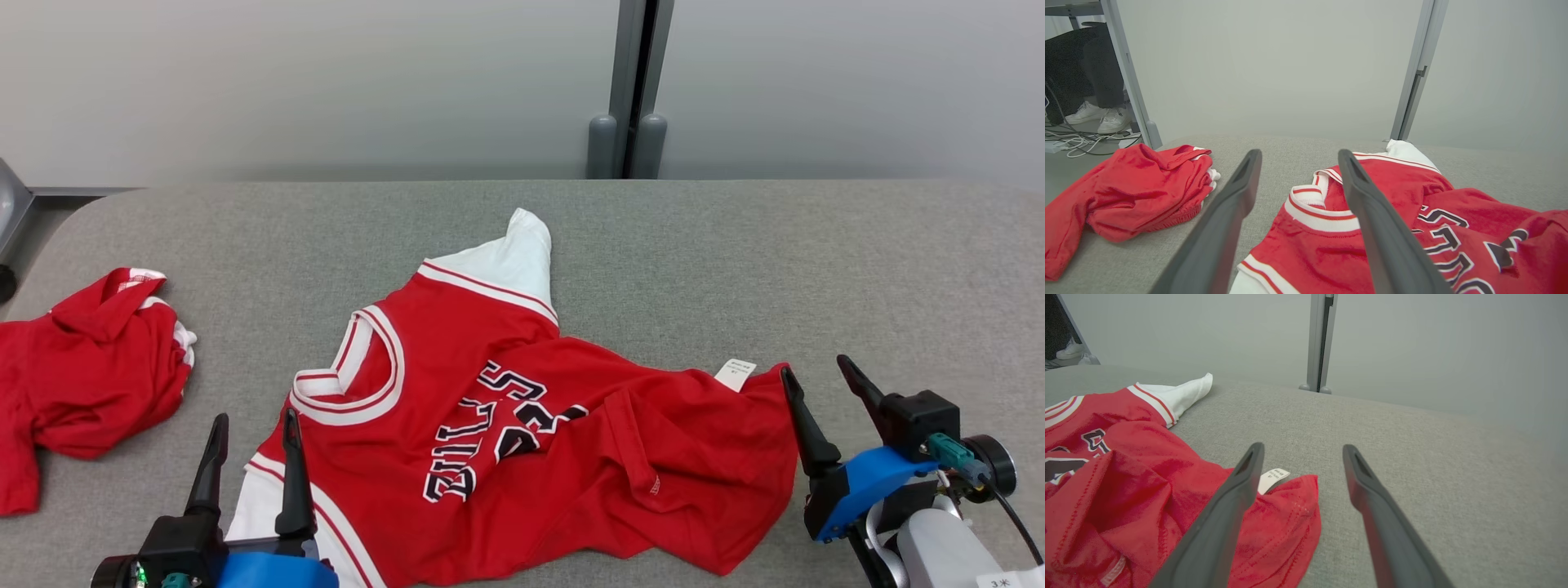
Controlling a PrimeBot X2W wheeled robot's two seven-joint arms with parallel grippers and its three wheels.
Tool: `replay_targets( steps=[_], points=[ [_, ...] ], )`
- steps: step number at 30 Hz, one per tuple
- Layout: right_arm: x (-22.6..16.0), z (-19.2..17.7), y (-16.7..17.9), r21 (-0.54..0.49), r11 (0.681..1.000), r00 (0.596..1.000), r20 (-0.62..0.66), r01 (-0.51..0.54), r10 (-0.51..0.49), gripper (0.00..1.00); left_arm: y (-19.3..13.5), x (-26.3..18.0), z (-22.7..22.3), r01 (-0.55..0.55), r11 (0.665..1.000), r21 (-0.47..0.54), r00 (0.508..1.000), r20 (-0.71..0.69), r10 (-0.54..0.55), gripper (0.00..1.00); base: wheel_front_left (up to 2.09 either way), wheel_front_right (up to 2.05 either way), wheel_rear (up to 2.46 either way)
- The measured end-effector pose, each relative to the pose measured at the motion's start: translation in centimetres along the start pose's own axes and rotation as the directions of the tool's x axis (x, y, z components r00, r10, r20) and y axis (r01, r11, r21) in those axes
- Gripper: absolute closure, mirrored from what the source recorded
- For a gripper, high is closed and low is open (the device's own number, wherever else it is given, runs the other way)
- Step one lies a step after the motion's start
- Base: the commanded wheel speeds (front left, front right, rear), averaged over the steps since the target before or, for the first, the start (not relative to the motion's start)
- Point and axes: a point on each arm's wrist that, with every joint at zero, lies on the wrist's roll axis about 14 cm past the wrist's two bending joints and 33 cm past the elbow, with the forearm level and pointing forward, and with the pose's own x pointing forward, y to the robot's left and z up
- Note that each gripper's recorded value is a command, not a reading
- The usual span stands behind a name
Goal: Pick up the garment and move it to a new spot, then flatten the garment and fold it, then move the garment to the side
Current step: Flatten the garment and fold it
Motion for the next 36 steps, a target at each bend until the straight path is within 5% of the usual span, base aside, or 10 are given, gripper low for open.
replay_targets(
  steps=[15, 16, 17, 18, 34, 35, 36],
  points=[
    [1.2, -9.1, 1.4, 0.034, 0.999, 0.947, -0.316, -0.042, 0.050, 0.00, 0.7, 0.5, -1.3, -0.036, 0.999, -0.007, 0.998, -0.044, 0.036, 0.00, 0.00, 0.00, 0.00],
    [1.3, -9.3, 1.5, 0.038, 0.998, 0.944, -0.326, -0.044, 0.054, 0.08, 0.6, 0.6, -1.4, -0.037, 0.999, -0.007, 0.998, -0.045, 0.036, 0.00, 0.00, 0.00, 0.00],
    [1.5, -9.5, 1.6, 0.045, 0.998, 0.941, -0.333, -0.044, 0.056, 0.45, 0.6, 0.6, -1.4, -0.036, 0.999, -0.008, 0.998, -0.045, 0.036, 0.00, 0.00, 0.00, 0.00],
    [1.6, -9.7, 1.7, 0.047, 0.998, 0.938, -0.342, -0.047, 0.060, 1.00, 0.6, 0.7, -1.4, -0.036, 0.999, -0.009, 0.998, -0.045, 0.036, 0.00, 0.00, 0.00, 0.00],
    [10.2, -1.2, -1.9, -0.028, 0.999, 0.989, -0.146, -0.027, 0.022, 1.00, 1.2, 0.8, -1.5, -0.070, 0.997, -0.019, 0.996, -0.053, 0.069, 0.00, 0.00, 0.00, 0.00],
    [10.4, -1.2, -1.9, -0.026, 0.999, 0.989, -0.148, -0.024, 0.019, 0.65, 1.3, 0.8, -1.6, -0.072, 0.997, -0.020, 0.996, -0.056, 0.071, 0.00, 0.00, 0.00, 0.00],
    [10.5, -1.6, -2.0, -0.032, 0.999, 0.987, -0.161, -0.024, 0.018, 0.65, 1.3, 0.8, -1.7, -0.074, 0.997, -0.020, 0.996, -0.057, 0.072, 0.00, 0.00, 0.00, 0.00]
  ],
)
